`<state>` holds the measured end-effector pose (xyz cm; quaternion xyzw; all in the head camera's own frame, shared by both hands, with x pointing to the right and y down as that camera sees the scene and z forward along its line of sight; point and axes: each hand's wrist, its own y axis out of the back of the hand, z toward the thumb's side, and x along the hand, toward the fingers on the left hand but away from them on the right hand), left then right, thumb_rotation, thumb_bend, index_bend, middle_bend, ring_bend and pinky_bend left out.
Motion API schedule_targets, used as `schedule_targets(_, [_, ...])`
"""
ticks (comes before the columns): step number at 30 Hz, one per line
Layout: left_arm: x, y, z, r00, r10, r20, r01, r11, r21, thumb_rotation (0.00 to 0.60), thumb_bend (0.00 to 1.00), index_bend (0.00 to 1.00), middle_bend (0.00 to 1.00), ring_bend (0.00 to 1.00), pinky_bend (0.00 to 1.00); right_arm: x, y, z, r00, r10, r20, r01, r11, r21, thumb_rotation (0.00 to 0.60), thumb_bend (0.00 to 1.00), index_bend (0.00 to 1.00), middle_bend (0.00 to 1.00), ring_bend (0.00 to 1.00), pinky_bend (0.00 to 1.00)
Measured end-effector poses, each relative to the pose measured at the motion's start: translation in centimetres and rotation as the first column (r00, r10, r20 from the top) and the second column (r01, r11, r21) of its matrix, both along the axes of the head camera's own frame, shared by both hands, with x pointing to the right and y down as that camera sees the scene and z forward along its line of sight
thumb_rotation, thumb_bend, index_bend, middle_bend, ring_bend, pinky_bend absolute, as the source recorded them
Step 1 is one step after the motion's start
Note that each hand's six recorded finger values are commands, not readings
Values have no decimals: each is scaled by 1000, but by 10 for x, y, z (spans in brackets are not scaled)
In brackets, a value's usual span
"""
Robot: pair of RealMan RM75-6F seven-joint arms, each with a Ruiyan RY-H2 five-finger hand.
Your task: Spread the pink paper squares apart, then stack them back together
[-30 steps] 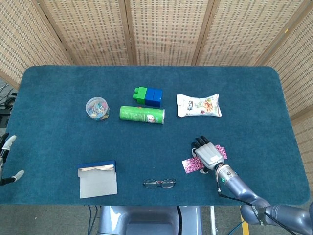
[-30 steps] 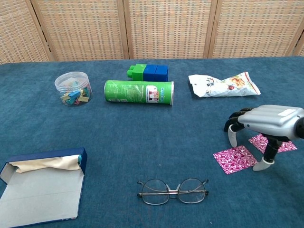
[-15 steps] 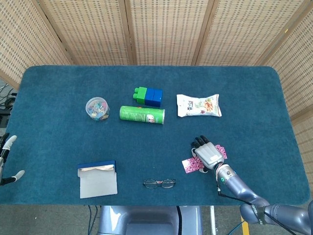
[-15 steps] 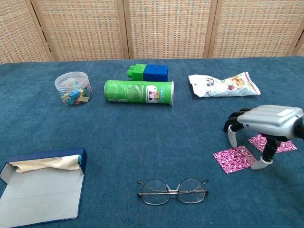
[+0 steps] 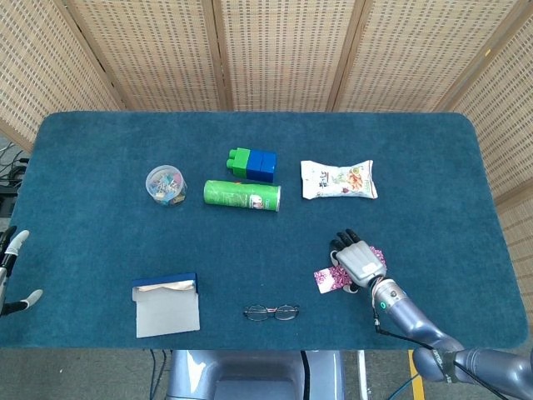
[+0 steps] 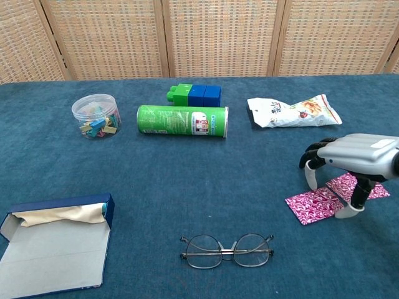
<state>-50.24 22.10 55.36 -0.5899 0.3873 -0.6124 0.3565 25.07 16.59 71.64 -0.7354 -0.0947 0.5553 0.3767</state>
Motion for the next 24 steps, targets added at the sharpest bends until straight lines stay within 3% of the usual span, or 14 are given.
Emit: schedule_targets(24, [5,1,-4,1000,5,2,-5,1000,8,600,118,36,0,0,0,38,-33,-19,998,58,-33,-55,996,69,600,260,452,175,0,0])
